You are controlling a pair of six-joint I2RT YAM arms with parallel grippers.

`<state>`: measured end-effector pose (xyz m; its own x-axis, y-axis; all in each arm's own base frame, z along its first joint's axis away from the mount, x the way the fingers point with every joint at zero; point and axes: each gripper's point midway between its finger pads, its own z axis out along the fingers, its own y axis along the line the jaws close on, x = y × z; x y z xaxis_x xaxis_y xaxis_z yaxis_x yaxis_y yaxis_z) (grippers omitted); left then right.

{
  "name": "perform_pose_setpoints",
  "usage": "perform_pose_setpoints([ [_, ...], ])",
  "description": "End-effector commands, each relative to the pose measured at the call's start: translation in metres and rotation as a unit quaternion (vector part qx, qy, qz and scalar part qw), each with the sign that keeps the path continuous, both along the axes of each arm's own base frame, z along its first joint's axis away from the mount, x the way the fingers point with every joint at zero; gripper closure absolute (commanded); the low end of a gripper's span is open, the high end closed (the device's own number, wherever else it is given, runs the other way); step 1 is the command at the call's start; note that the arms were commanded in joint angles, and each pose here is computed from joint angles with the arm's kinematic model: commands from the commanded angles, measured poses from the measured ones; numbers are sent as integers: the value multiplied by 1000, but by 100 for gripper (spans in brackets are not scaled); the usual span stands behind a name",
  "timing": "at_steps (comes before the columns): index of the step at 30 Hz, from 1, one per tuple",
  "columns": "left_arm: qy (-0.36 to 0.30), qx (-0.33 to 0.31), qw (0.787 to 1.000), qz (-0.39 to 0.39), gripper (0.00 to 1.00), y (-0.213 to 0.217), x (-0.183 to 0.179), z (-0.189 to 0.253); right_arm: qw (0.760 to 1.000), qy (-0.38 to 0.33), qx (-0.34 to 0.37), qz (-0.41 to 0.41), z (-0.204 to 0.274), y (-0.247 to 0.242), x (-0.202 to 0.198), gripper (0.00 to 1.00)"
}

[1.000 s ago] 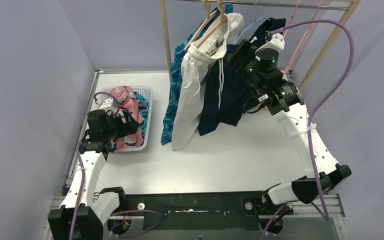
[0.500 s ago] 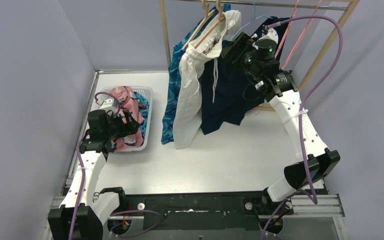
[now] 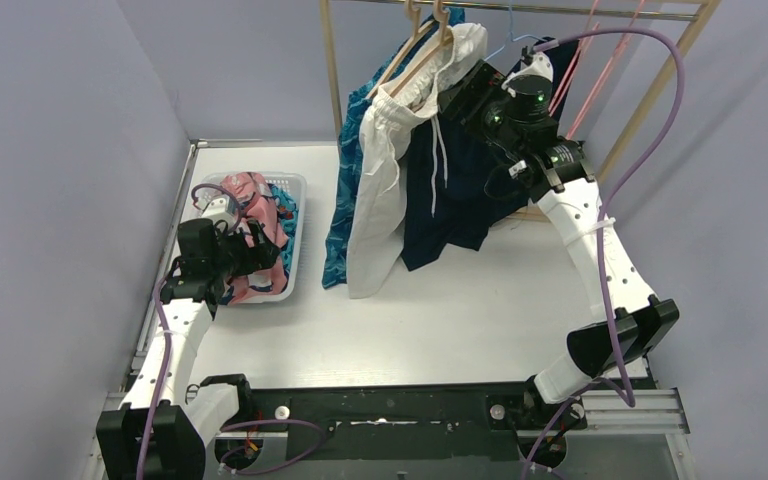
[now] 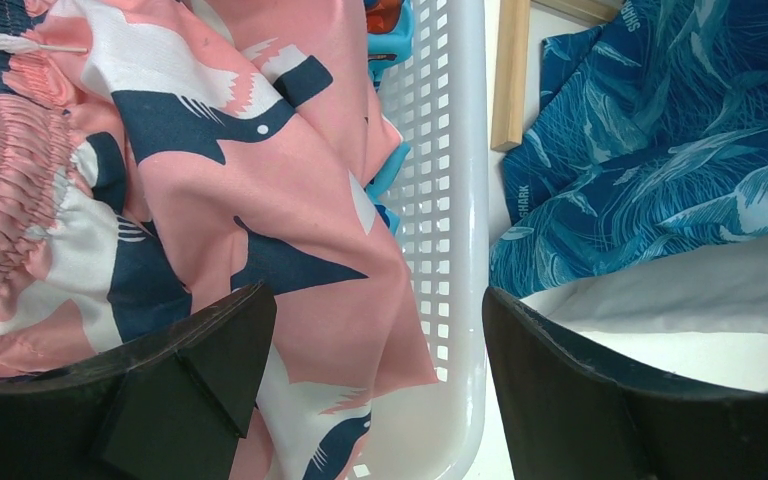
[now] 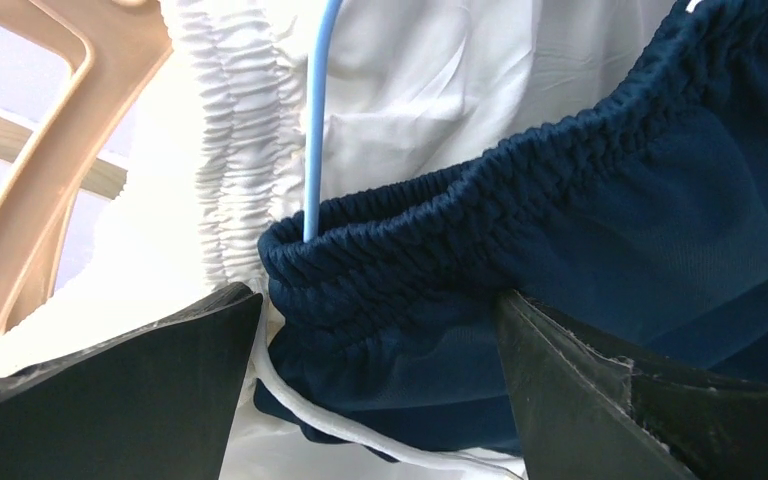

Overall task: Remove the shorts from the hanger
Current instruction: Pick up the hanger from the clothes rod.

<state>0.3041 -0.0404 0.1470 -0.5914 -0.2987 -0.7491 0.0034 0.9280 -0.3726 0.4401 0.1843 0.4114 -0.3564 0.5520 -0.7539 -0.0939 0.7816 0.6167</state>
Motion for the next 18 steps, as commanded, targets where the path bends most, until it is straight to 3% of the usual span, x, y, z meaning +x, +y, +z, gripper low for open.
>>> perform_pose_setpoints([
  [1, -28, 1, 1000, -14, 24, -4, 8, 14, 999, -44, 14, -8, 35, 3, 4, 11],
  [7, -26, 1, 1000, -15, 24, -5, 8, 13, 993, 1, -53, -102, 3, -24, 15, 12],
  [12, -24, 2, 1000, -15, 24, -4, 8, 11, 983, 9, -92, -156, 2, -46, 6, 18],
  [15, -24, 2, 1000, -15, 24, -5, 8, 11, 981, -12, -105, -164, 13, -56, -8, 35],
  [18, -22, 2, 1000, -15, 24, -4, 9, 11, 975, -15, -125, -184, 19, -73, -22, 42],
])
